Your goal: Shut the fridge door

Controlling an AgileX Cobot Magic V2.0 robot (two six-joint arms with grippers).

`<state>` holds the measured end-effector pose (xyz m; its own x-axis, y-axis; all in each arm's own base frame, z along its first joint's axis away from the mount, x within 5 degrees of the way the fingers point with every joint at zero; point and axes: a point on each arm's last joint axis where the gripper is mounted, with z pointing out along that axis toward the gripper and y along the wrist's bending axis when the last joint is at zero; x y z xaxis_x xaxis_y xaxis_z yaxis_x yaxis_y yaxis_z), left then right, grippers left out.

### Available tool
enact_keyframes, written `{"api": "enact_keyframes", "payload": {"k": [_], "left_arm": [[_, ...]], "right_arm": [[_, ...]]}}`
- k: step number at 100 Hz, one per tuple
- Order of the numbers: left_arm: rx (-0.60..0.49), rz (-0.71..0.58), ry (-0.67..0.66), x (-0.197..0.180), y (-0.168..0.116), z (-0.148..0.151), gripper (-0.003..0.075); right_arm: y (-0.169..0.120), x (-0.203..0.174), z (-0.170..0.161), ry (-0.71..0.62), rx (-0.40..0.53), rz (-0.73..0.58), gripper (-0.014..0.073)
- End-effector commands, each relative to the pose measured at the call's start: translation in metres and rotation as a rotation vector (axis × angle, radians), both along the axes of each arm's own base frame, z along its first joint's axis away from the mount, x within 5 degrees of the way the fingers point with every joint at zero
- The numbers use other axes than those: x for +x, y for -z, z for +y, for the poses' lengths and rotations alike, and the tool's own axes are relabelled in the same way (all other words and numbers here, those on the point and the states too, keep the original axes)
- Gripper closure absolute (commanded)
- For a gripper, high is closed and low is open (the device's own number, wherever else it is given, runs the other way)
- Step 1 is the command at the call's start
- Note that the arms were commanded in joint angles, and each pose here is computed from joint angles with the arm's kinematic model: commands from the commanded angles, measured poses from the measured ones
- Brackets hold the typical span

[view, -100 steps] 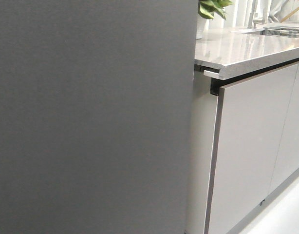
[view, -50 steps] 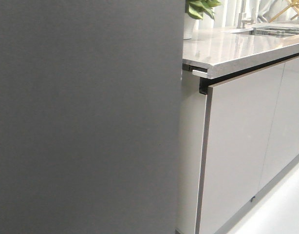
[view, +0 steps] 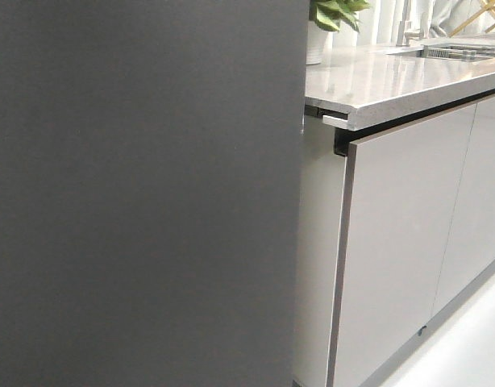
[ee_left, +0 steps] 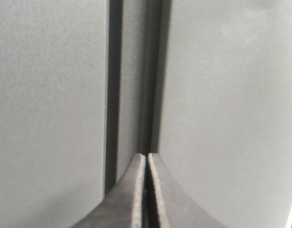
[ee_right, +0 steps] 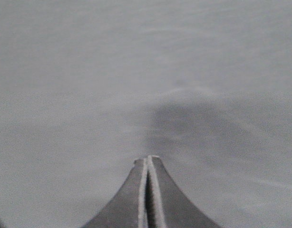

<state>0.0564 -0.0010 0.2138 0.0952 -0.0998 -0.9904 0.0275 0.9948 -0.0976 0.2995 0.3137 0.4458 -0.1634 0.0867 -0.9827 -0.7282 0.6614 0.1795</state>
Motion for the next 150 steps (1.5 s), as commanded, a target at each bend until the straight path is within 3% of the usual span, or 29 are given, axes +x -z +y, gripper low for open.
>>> {"api": "enact_keyframes", "payload": {"k": [1, 41, 64, 91, 125, 150], "left_arm": [[-0.006, -0.03, 0.005, 0.002, 0.004, 0.0, 0.0741], [-0.006, -0.03, 0.005, 0.002, 0.004, 0.0, 0.0741], [-0.006, -0.03, 0.005, 0.002, 0.004, 0.0, 0.0741], [-0.006, -0.03, 0.005, 0.002, 0.004, 0.0, 0.0741], [-0.006, -0.03, 0.005, 0.002, 0.004, 0.0, 0.0741], [-0.006, -0.03, 0.005, 0.002, 0.004, 0.0, 0.0741]], "right_arm": [[-0.041, -0.007, -0.022, 0.041, 0.104, -0.138, 0.0671], [-0.055, -0.008, -0.056, 0.11, 0.046, -0.21, 0.0671], [-0.04, -0.016, -0.096, 0.195, 0.071, -0.243, 0.0671], [-0.019, -0.037, -0.156, 0.309, 0.039, -0.225, 0.0671], [-0.008, -0.094, -0.233, 0.479, 0.041, -0.269, 0.0671], [0.035, -0.144, -0.287, 0.676, 0.073, -0.231, 0.0671]]}}
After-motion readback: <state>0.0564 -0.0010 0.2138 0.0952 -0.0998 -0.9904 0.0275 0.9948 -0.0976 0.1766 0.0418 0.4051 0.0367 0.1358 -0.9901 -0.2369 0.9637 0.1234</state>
